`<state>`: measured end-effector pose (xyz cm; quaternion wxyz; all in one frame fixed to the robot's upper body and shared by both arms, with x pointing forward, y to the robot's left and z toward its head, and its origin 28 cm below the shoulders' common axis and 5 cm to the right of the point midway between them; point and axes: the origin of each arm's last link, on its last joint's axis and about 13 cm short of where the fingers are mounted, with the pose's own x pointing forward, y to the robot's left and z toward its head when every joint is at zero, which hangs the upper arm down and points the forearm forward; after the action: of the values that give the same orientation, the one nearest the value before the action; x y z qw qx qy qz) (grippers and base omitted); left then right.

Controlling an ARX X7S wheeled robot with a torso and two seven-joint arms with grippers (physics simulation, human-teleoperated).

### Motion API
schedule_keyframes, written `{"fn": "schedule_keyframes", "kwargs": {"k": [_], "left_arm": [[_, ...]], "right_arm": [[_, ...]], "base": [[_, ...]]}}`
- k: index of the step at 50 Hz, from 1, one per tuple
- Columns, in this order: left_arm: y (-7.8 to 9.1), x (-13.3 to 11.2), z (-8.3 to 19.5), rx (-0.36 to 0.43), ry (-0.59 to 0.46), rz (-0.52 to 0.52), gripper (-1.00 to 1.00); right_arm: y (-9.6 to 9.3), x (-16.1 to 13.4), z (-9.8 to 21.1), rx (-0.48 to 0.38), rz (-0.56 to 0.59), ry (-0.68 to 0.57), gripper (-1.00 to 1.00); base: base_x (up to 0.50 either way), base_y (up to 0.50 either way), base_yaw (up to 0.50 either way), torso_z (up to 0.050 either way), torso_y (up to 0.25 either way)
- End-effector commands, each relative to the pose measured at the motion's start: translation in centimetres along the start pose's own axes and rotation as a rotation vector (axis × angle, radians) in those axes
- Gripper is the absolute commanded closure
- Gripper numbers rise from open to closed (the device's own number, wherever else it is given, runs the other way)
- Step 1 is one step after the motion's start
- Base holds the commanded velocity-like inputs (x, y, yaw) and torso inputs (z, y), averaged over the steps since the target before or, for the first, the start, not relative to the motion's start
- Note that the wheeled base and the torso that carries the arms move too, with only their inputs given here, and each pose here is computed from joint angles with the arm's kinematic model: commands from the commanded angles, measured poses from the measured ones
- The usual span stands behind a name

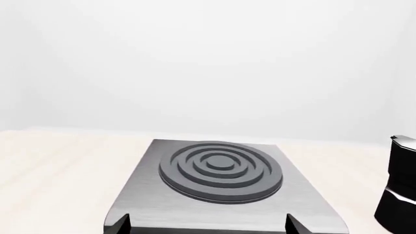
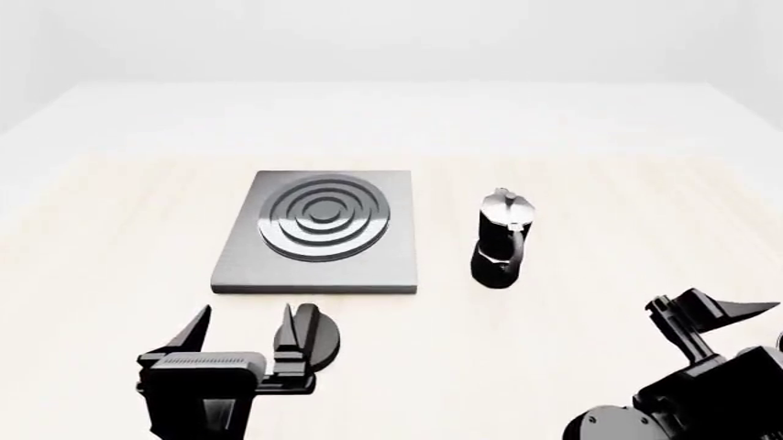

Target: Put the frying pan on the stove.

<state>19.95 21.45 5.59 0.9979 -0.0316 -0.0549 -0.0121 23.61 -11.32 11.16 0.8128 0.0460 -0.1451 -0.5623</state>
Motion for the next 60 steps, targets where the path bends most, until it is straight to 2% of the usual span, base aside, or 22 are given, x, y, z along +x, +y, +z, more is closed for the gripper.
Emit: {"fn": "schedule_keyframes", "kwargs": {"k": [1, 17, 26, 44, 60], "left_arm": [[-0.1, -0.1, 0.0, -0.001, 0.0, -0.005, -1.0], [-0.1, -0.4, 0.1, -0.003, -0.003, -0.008, -1.0], [-0.2, -0.3, 0.2, -0.001, -0.008, -0.009, -1.0], [-0.1, -0.3, 0.1, -0.001, -0.004, -0.008, -1.0], [-0.1, -0.4, 0.0, -0.001, -0.004, -0.006, -1.0]], "right_arm": [[0.2, 0.0, -0.3, 0.001, -0.06, 0.03, -1.0], [0.5, 0.0, -0.6, 0.017, -0.082, 0.096, -1.0], [0.7, 0.0, -1.4, -0.067, -0.108, 0.132, -1.0], [0.7, 0.1, -2.3, -0.038, -0.119, 0.235, -1.0], [1.0, 0.4, -2.7, -0.012, -0.166, 0.265, -1.0]], "base": [[0.0, 0.0, 0.0, 0.0, 0.0], [0.0, 0.0, 0.0, 0.0, 0.0], [0.0, 0.0, 0.0, 0.0, 0.0], [0.0, 0.0, 0.0, 0.0, 0.0], [0.0, 0.0, 0.0, 0.0, 0.0]]}}
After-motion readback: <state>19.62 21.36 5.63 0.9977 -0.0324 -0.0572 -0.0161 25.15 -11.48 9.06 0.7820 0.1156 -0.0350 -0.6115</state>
